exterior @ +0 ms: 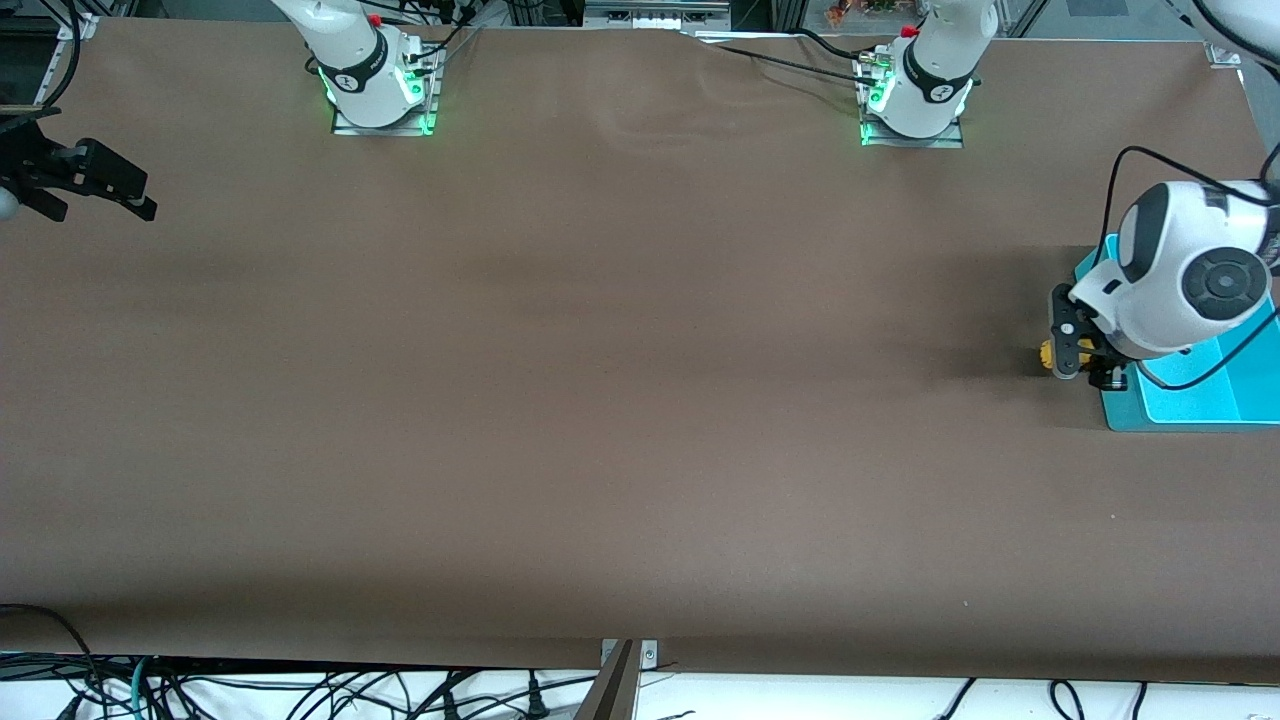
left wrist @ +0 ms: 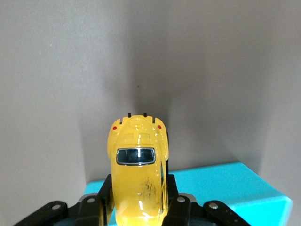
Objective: Wind and store yellow beetle car
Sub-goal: 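Lift the car with the left gripper and lower it into the teal tray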
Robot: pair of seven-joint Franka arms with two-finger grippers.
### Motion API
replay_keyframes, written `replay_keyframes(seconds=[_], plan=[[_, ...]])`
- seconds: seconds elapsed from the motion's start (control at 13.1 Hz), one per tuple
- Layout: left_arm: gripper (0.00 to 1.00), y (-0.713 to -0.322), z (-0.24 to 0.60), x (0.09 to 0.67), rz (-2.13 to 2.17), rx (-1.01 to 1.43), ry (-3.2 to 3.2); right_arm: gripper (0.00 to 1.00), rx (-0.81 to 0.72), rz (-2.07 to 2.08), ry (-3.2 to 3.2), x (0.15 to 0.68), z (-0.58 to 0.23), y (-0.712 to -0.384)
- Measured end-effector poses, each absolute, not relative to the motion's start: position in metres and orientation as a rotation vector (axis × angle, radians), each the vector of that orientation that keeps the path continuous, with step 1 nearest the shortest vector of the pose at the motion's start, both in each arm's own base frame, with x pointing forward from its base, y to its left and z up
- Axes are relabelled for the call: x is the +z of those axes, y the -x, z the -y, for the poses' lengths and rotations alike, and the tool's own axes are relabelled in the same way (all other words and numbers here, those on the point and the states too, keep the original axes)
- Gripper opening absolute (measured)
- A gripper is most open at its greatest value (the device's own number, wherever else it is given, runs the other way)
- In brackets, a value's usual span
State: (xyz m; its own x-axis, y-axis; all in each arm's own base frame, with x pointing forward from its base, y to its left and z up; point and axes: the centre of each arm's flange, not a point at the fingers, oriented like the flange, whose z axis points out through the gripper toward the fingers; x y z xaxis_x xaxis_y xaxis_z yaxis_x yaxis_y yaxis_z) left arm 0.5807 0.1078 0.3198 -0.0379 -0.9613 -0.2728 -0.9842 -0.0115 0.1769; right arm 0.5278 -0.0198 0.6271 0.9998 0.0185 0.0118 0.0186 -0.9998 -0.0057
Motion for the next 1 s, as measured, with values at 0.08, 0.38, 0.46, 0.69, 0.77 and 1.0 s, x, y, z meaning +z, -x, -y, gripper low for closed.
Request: replay_keyframes(seconds=[0.08,0.38,0.46,0.69,0.77,1.0], plan=[[0.46,-0.584,-0.120,0.334,-2.138,0.533,2.151,1.00,-0.026,0.029,3.136,0.629,0.020,-0.528],[0.46,-0.557,-0.239,0.326,-2.188,0.527,2.170,1.00,-0.028,0.031,3.136,0.631,0.019,-0.528],[0.46,-0.551,-0.268,0.313,-2.209,0.492,2.143,1.00,-0.028,0.032,3.136,0.631,0.019,-0.528],[0.46,-0.534,-0.323,0.256,-2.241,0.373,2.108,1.00,-0.025,0.034,3.135,0.630,0.018,-0.529],[0.46,-0.528,-0.334,0.234,-2.248,0.340,2.121,1.00,-0.022,0.033,3.135,0.629,0.019,-0.529],[0.61,-0.522,-0.343,0.206,-2.258,0.300,2.145,1.00,-0.022,0.033,3.135,0.629,0.019,-0.530]])
